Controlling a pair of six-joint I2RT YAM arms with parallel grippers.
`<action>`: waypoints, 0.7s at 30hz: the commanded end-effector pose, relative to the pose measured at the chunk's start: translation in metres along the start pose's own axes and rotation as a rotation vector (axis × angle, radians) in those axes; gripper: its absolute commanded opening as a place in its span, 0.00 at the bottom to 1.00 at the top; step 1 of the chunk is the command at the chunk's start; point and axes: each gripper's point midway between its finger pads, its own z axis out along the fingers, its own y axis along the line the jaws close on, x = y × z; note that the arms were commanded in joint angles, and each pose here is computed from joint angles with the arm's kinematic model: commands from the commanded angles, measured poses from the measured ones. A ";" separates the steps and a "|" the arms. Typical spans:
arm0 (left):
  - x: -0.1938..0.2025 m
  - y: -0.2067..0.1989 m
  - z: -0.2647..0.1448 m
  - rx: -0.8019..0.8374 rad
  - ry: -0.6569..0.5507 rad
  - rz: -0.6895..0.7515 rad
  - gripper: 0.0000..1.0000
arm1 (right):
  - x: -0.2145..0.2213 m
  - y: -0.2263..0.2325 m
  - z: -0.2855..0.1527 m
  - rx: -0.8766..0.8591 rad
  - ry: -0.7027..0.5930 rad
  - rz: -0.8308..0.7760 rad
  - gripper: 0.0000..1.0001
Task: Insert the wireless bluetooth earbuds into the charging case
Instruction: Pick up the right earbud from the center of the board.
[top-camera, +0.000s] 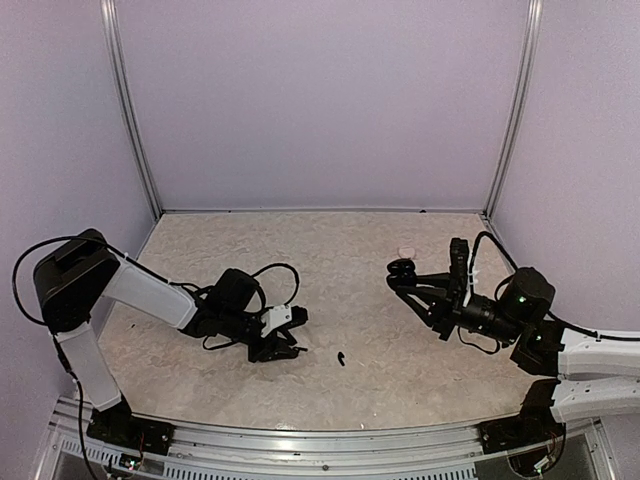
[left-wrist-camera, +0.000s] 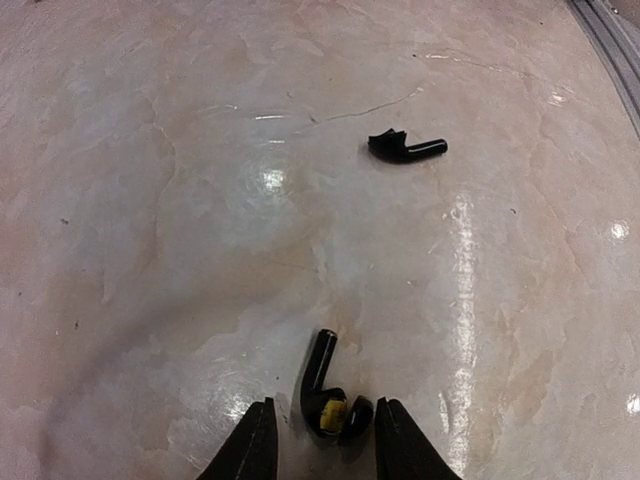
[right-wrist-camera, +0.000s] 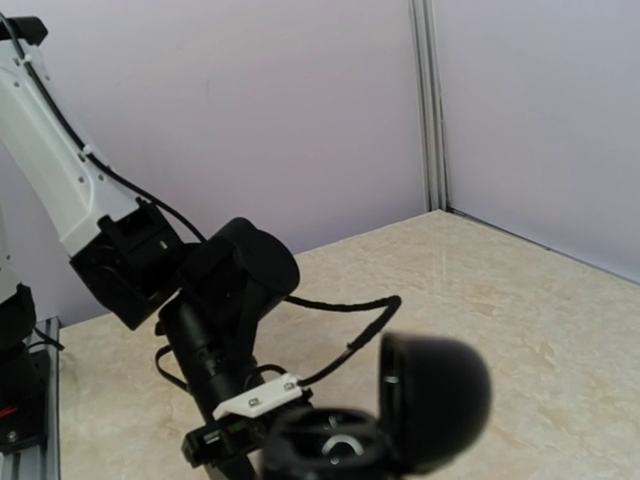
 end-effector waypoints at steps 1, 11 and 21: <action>-0.001 -0.001 0.007 0.006 0.020 0.031 0.35 | -0.016 -0.002 0.002 -0.001 -0.040 -0.006 0.00; 0.006 -0.003 0.015 0.017 0.055 0.038 0.28 | -0.016 -0.003 0.001 0.002 -0.040 0.000 0.00; 0.005 -0.004 0.019 -0.004 0.073 0.041 0.16 | -0.014 -0.004 0.001 0.000 -0.030 0.001 0.00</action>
